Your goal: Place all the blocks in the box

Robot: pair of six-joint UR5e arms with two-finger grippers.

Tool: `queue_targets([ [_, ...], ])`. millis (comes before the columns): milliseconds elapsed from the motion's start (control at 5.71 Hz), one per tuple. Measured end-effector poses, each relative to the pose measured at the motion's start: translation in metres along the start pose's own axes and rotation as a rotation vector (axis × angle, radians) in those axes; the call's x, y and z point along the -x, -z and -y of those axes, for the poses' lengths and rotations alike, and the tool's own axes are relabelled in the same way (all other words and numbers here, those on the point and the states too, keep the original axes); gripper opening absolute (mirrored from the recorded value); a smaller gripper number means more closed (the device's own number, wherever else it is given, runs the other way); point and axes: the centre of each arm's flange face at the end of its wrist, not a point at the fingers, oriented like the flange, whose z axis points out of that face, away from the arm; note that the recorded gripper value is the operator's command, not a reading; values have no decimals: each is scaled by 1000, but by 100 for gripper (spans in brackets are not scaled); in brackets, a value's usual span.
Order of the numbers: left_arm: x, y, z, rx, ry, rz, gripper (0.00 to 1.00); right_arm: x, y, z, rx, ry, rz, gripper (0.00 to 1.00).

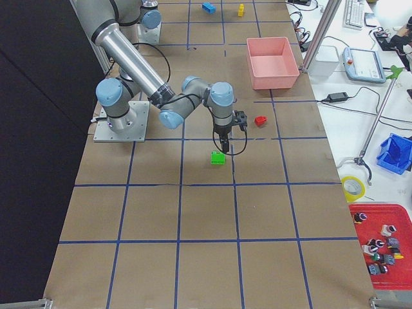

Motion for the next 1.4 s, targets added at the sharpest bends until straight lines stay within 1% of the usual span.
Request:
queue_targets([
  [175,-6,-22,-7,-3,22,-1,98,-4,-14,-4,-2,-37,-1,99],
  [525,-18,-48,-29,-18,71,-42,98,-14,-39,-7,6,-72,7,99],
  [875,-23,-55,-32,-29,79,-58,98,-17,-59,-10,23,-72,20,98],
  [1050,-23,-57,-31,-30,76,-56,98,-16,-64,-11,29,-71,27,96],
  [1225,-22,-58,-31,-30,71,-54,98,-15,-67,-13,35,-69,31,88],
  [1400,-22,-61,-31,-30,68,-56,97,-14,-70,-13,40,-69,33,67],
])
